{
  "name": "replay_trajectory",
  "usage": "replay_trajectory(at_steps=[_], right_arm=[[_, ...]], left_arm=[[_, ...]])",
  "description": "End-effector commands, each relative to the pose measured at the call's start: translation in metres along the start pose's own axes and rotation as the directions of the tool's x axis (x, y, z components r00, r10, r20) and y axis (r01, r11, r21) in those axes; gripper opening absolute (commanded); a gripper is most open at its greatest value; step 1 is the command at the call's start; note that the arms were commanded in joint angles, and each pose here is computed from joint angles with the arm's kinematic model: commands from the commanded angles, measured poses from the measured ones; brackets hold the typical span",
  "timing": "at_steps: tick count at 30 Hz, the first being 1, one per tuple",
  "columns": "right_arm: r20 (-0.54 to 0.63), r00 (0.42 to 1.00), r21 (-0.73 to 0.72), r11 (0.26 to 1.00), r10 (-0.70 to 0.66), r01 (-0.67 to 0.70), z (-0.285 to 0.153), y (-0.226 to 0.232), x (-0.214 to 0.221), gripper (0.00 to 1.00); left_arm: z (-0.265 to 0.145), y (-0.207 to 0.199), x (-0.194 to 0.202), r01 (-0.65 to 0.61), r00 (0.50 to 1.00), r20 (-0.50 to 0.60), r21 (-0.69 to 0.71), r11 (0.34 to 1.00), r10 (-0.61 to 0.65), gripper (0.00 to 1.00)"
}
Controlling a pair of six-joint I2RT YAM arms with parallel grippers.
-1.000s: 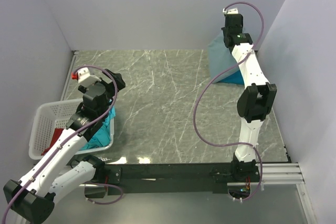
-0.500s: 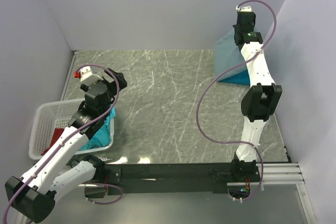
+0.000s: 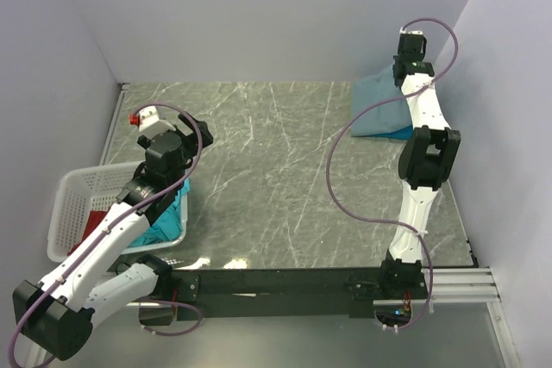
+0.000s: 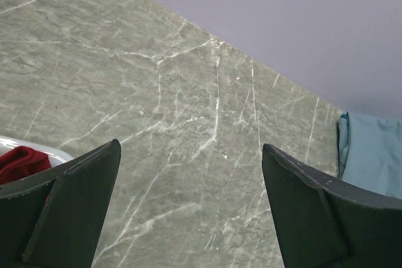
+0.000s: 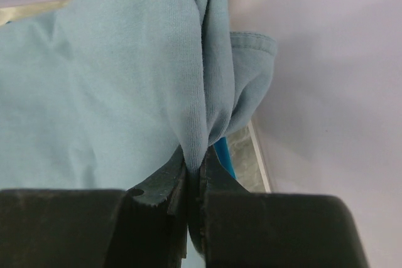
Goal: Fold and stack the t-shirts
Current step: Neatly place the folded tshirt to the corner
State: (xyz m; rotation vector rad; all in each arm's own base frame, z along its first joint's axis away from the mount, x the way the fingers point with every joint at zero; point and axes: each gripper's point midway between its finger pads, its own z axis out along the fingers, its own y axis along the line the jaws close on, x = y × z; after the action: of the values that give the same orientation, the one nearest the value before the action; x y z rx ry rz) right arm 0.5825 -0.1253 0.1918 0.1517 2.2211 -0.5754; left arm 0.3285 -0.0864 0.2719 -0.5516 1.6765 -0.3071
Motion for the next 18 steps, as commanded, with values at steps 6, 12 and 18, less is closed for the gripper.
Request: replay_trajectory(at_steps=[6, 12, 18], right_arm=[[0.106, 0.989, 0.047, 0.993, 0.098, -0.104, 0.027, -0.030, -0.021, 0.01], [0.092, 0.988, 0.056, 0.990, 0.120, -0.126, 0.055, -0.033, -0.003, 0.09], [0.061, 0.988, 0.048, 0.988, 0.142, -0.145, 0.074, -0.033, 0.012, 0.18]], left_arm=[[0.000, -0.016, -0.014, 0.018, 0.999, 0.029, 0.050, 0.999, -0.019, 0.99], [0.001, -0.013, -0.015, 0.039, 0.999, 0.029, 0.020, 0.999, -0.040, 0.99], [0.003, -0.014, -0.013, 0.039, 0.999, 0.015, 0.015, 0.999, -0.040, 0.99]])
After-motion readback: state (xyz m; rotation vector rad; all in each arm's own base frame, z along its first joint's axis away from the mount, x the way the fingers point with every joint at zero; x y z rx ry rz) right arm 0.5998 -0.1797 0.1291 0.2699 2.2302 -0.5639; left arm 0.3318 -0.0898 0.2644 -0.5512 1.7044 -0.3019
